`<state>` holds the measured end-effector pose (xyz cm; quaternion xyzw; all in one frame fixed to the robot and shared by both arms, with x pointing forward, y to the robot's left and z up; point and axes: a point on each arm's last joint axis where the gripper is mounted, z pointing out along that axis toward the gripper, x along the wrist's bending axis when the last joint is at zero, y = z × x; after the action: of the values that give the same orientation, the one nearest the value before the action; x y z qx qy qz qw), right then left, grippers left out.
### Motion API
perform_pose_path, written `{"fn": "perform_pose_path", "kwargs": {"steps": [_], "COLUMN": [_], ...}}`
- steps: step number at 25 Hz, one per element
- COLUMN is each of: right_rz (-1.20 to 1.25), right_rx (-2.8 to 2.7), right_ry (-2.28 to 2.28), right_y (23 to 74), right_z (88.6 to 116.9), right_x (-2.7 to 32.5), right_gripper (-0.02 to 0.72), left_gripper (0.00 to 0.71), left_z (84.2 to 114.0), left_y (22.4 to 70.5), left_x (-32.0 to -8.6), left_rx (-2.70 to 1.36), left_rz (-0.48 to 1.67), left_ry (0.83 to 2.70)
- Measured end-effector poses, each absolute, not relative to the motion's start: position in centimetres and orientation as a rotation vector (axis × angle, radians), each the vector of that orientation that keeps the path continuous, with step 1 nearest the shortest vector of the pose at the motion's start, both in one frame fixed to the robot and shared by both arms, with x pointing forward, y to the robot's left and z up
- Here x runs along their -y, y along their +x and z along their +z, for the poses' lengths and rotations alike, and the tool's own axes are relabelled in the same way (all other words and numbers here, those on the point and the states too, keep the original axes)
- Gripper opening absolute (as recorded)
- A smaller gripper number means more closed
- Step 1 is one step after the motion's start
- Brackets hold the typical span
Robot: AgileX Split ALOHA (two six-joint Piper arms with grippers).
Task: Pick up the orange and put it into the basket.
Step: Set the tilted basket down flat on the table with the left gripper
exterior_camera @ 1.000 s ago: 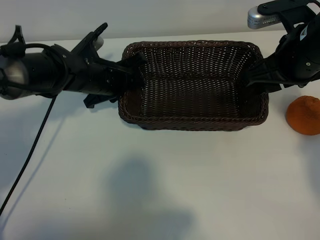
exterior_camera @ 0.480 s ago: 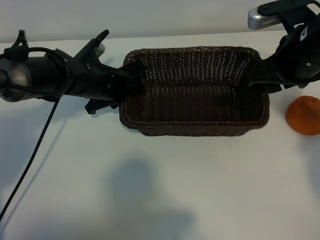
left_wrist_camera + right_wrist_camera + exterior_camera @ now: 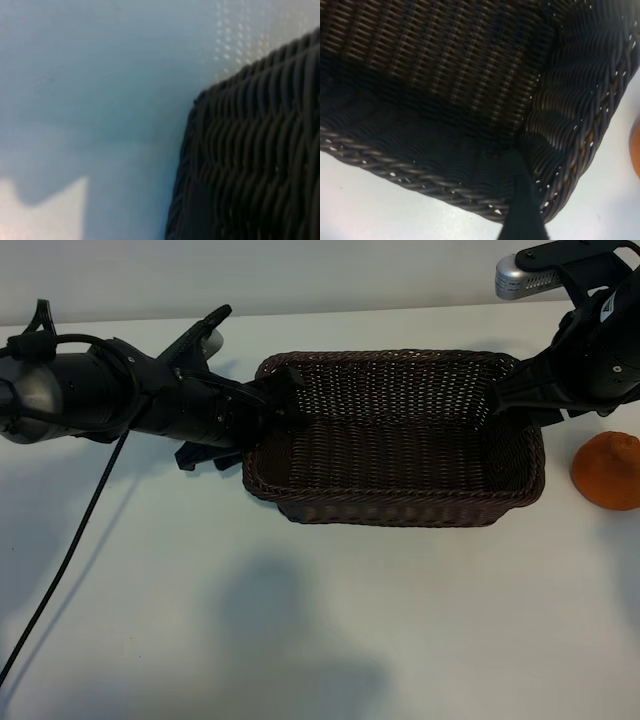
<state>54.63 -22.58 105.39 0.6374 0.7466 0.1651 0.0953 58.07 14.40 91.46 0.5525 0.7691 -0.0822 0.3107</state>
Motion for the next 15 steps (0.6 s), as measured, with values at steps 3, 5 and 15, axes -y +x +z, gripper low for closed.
{"fn": "perform_pose_path", "kwargs": {"steps": [3,5,15], "right_rz": [0.489,0.488,0.471], "right_rx": [-2.213,-2.214,-2.224], "right_ry": [1.889,1.890,1.898], "right_y": [54.6,54.6,54.5], "right_z": [105.4,105.4,105.3], "right_x": [22.6,22.6,22.6], "right_gripper": [0.525,0.525,0.525], "left_gripper": [0.705,0.699,0.651], "left_z": [92.2,93.5,101.7], "left_y": [58.0,57.8,56.1], "left_x": [-14.4,-14.4,-16.8], "left_rx": [-2.013,-1.969,-1.744], "left_rz": [-0.219,-0.196,-0.057], "left_ry": [1.455,1.467,1.519]}}
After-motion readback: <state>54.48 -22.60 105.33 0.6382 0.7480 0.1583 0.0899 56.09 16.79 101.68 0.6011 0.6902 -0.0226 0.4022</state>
